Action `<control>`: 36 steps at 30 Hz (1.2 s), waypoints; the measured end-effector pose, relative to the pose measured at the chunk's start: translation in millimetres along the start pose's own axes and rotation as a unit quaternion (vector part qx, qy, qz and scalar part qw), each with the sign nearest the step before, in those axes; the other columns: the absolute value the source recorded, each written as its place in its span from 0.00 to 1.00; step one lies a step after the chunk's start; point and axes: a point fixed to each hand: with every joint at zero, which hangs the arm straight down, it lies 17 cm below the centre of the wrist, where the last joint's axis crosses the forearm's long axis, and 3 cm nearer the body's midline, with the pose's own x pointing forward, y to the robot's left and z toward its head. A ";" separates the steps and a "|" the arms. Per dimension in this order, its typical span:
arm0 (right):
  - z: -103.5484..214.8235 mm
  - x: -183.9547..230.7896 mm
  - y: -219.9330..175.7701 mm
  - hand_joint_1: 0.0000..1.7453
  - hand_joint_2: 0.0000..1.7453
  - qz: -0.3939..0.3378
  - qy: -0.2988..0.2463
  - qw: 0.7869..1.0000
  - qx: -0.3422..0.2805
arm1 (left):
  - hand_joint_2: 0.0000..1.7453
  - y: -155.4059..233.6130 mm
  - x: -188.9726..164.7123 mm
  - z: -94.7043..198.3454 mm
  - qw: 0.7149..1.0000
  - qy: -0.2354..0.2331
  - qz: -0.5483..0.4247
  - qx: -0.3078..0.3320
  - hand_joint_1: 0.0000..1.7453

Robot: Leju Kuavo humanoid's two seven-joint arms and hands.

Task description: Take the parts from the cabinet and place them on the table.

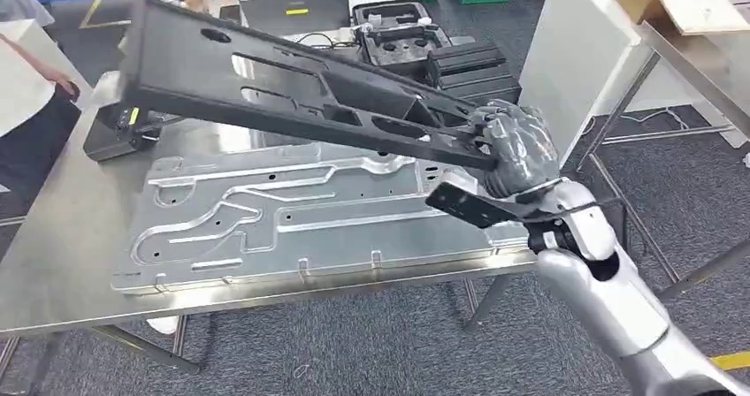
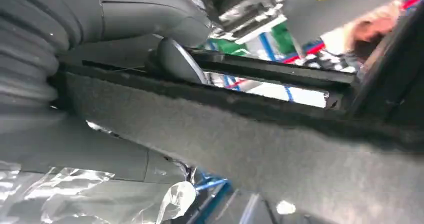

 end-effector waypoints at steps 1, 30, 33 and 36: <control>-5.3 -4.1 2.7 1.00 1.00 0.014 0.007 1.000 0.004 | 1.00 -0.2 -1.1 0.0 1.000 0.002 -0.002 0.000 0.00; -16.6 -206.2 19.2 0.00 0.00 0.094 0.180 0.973 0.111 | 0.00 11.8 -5.6 2.5 1.000 -0.001 -0.020 0.008 0.00; -30.3 -177.2 2.3 0.00 0.00 0.079 0.147 0.983 0.082 | 0.00 12.0 -6.5 2.6 1.000 -0.001 -0.024 0.007 0.00; -36.6 -155.5 -13.2 0.00 0.00 0.068 0.123 0.988 0.061 | 0.00 4.9 -11.8 5.0 1.000 0.004 -0.023 -0.015 0.00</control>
